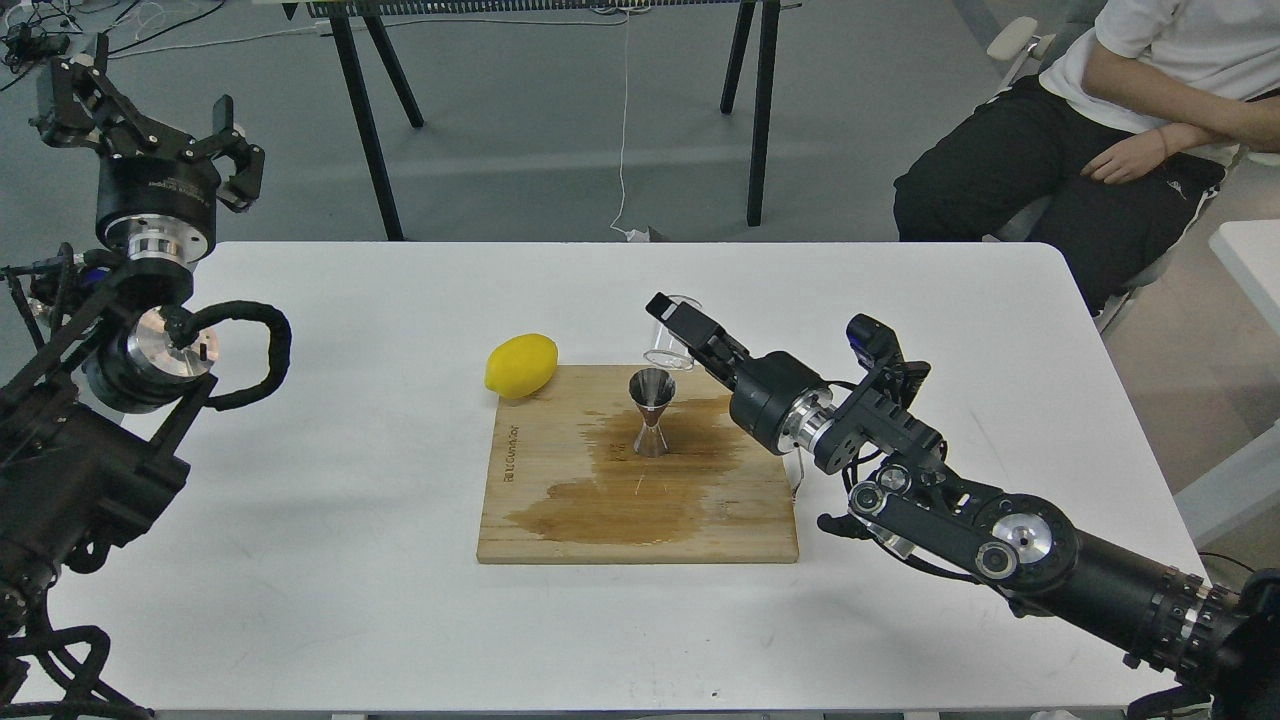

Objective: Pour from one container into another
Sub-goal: 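Tilt the glass cup upright and move it back away from the jigger, then lower the glass cup onto the table with the right gripper, then open the right gripper and release the glass cup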

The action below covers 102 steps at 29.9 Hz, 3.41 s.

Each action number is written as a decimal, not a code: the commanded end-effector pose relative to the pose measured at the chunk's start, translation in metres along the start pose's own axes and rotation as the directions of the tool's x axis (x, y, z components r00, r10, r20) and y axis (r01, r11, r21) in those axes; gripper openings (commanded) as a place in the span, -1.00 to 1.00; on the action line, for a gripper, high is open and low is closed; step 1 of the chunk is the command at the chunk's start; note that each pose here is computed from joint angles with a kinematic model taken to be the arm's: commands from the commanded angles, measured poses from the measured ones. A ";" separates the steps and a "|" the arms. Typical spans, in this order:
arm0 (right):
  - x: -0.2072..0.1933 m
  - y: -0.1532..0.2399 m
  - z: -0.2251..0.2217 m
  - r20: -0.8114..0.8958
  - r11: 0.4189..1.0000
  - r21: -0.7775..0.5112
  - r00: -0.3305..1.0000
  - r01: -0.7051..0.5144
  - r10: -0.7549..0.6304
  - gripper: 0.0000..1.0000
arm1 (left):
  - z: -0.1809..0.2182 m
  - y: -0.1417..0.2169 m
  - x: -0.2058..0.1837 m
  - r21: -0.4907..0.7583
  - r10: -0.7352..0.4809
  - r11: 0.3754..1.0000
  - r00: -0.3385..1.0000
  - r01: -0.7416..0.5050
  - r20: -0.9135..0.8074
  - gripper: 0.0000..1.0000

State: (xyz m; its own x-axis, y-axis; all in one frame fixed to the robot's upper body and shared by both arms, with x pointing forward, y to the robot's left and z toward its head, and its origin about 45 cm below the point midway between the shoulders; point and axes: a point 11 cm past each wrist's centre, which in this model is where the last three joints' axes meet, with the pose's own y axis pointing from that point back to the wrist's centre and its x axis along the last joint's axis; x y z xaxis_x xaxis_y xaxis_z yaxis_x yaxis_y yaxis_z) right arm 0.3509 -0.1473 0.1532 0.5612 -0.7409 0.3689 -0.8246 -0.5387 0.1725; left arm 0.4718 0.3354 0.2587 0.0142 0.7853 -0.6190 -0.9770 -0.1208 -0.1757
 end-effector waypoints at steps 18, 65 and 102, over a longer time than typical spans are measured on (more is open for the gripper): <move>0.095 0.105 0.096 0.863 0.870 -0.434 0.169 -0.235 0.476 -0.11 | -0.002 0.000 -0.001 0.002 0.000 1.000 1.000 0.000 -0.003 1.00; 0.112 0.158 0.193 0.852 0.826 -0.512 -0.261 -0.235 0.453 0.61 | -0.004 0.001 -0.002 0.006 0.001 1.000 1.000 -0.001 -0.003 1.00; 0.072 0.128 0.198 0.862 0.850 -0.435 -0.412 -0.298 0.296 0.16 | -0.004 0.000 -0.004 0.008 0.000 1.000 1.000 0.000 0.009 1.00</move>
State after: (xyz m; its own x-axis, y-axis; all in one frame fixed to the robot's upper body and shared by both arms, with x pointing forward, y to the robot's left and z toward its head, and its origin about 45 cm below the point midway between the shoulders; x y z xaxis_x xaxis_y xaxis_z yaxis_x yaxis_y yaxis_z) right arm 0.3015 -0.3485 0.0233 -0.4072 -0.2005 -0.8911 -0.9017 -0.0670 0.4271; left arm 0.4731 0.3283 0.2578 0.0194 0.7883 -0.6150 -0.9790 -0.1098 -0.1717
